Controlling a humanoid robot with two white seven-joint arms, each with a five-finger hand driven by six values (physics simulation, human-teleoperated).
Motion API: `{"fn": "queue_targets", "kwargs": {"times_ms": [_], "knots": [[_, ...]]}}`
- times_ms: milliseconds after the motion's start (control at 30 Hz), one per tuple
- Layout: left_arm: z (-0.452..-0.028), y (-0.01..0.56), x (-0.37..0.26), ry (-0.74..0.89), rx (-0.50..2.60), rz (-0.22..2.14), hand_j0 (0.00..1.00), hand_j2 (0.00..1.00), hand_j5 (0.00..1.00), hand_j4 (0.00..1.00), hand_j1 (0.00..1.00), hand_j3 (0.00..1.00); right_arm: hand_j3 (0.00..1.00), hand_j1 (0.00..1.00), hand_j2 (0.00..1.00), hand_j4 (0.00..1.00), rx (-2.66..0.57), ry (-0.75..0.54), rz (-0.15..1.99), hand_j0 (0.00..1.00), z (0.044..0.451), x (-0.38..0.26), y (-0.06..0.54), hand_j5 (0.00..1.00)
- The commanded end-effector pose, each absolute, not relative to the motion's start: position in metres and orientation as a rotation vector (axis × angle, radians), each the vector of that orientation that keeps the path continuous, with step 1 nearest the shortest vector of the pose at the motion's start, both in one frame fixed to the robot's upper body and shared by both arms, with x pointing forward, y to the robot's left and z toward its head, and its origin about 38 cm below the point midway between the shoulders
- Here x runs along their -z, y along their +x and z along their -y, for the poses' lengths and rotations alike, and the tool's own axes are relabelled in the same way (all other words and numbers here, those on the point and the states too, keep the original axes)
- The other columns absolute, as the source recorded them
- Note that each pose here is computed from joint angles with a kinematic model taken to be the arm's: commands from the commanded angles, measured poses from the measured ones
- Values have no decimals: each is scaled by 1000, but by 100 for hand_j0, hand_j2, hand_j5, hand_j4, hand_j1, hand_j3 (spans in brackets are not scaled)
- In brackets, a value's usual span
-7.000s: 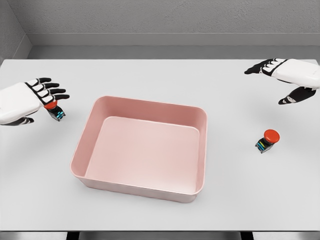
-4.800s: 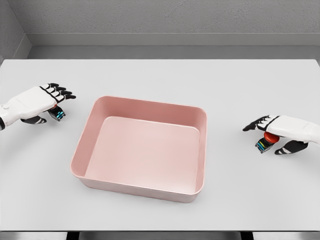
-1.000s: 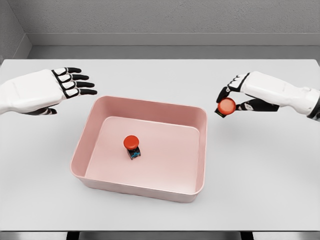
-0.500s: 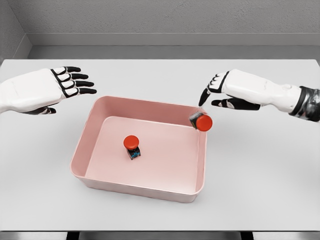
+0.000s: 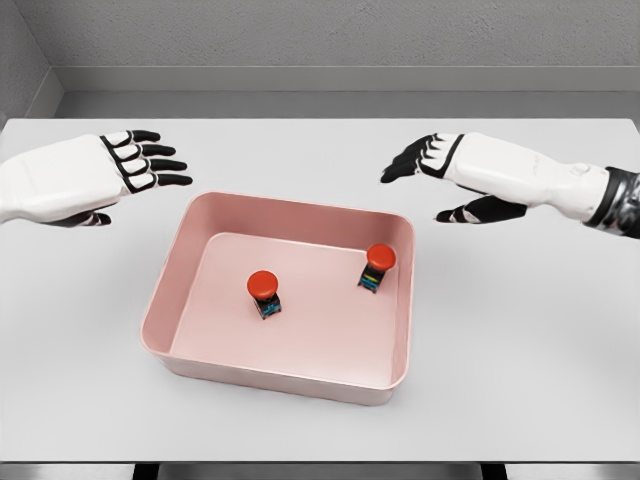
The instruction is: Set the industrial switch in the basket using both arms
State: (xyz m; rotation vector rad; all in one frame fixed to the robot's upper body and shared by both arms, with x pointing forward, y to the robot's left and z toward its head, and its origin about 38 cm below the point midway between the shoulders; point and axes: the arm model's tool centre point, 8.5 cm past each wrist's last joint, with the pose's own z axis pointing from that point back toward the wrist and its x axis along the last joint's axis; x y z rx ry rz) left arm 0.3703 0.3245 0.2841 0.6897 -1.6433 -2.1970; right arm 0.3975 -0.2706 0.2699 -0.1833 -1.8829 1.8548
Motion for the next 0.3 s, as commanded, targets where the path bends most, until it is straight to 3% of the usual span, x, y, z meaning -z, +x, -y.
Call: {"fn": "queue_targets", "kwargs": {"times_ms": [0, 267], "knots": [[-325, 370, -285, 688, 2191, 1646, 100, 100, 100, 100, 100, 100, 100, 100, 100, 100, -1849, -254, 1866, 100, 290, -284, 399, 100], [-326, 370, -284, 686, 2193, 1641, 100, 100, 100, 100, 100, 100, 100, 100, 100, 100, -1801, -332, 1805, 100, 325, -284, 396, 100]]}}
